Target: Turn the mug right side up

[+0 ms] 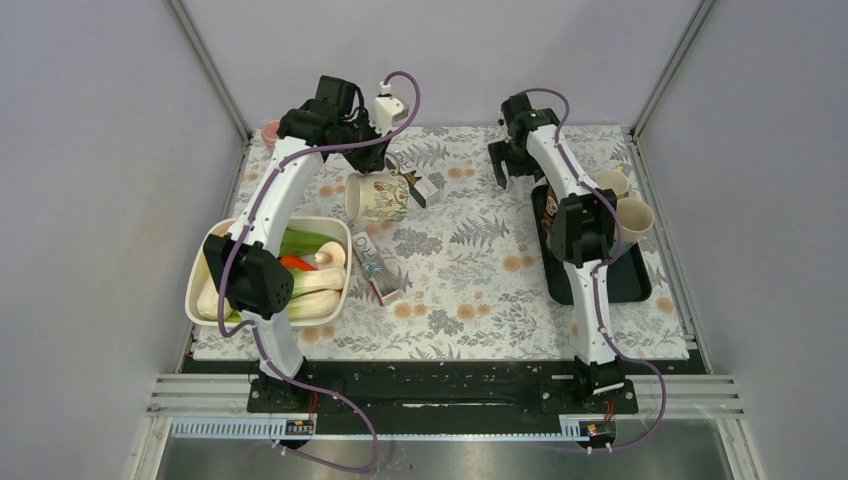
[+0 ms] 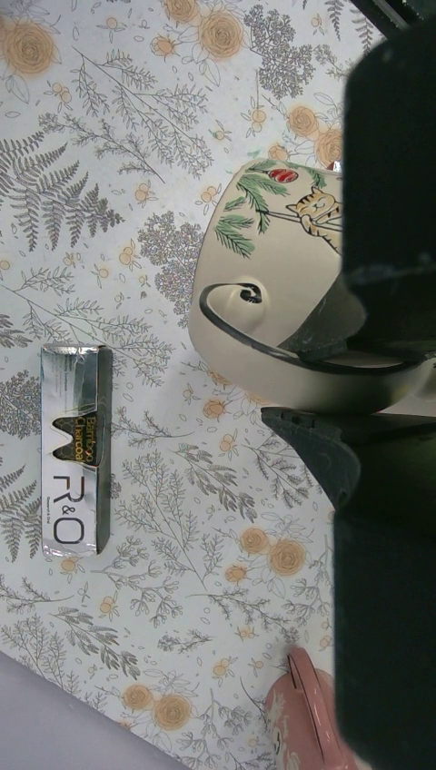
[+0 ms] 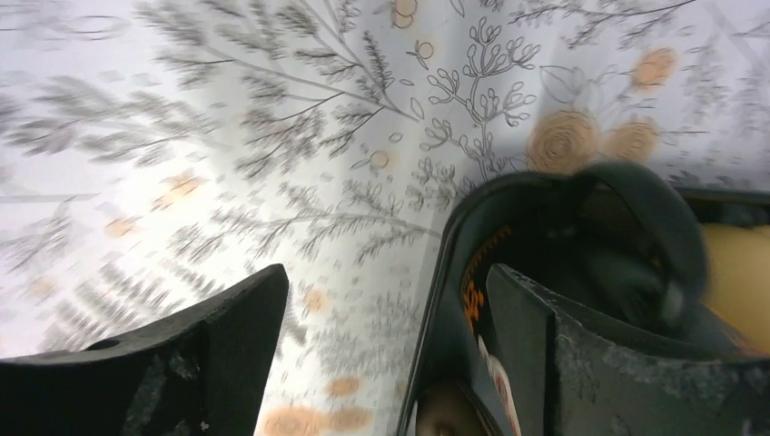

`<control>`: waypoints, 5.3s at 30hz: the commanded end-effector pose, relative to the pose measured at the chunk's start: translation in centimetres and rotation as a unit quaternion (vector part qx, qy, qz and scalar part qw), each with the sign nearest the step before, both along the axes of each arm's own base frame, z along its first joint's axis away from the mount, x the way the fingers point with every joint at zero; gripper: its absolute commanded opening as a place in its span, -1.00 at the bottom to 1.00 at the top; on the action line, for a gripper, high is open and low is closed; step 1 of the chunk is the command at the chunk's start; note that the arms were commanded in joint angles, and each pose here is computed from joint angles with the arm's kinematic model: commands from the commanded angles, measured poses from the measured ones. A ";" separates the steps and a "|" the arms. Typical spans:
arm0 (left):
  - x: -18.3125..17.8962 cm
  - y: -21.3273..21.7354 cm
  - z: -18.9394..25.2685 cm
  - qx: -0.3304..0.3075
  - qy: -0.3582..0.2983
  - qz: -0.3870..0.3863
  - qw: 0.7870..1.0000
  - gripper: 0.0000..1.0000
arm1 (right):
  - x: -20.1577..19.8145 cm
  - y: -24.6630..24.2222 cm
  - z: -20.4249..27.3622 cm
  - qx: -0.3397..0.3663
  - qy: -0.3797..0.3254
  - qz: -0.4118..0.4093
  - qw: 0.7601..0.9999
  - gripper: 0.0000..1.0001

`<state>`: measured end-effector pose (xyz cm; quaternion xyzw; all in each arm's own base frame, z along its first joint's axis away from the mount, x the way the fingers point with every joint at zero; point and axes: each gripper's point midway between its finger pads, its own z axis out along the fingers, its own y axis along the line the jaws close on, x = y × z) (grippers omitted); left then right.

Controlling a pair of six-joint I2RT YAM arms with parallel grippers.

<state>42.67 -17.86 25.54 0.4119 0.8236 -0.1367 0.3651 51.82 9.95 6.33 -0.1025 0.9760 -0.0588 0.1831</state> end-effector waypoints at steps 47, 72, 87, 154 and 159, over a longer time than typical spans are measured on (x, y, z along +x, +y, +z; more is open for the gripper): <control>-7.1 0.2 9.2 -0.133 -0.020 -0.065 0.989 0.98 | -27.5 12.1 18.4 0.130 -0.249 0.533 0.798 -1.00; -2.4 3.1 6.3 -0.106 -0.039 -0.012 0.994 0.98 | -29.7 -8.4 7.7 -0.163 0.047 0.536 0.827 -1.00; -1.6 2.8 7.5 -0.113 -0.055 -0.017 0.992 0.98 | -26.2 -10.0 5.3 -0.185 0.005 0.551 0.814 -1.00; 23.0 27.5 -17.1 0.651 -0.178 -0.234 0.700 -1.00 | -26.8 -2.2 11.1 -0.116 -0.187 0.563 0.797 0.99; 25.2 23.8 -10.3 0.583 -0.303 -0.128 0.743 -1.00 | -25.6 -0.6 13.8 -0.081 -0.255 0.518 0.812 0.99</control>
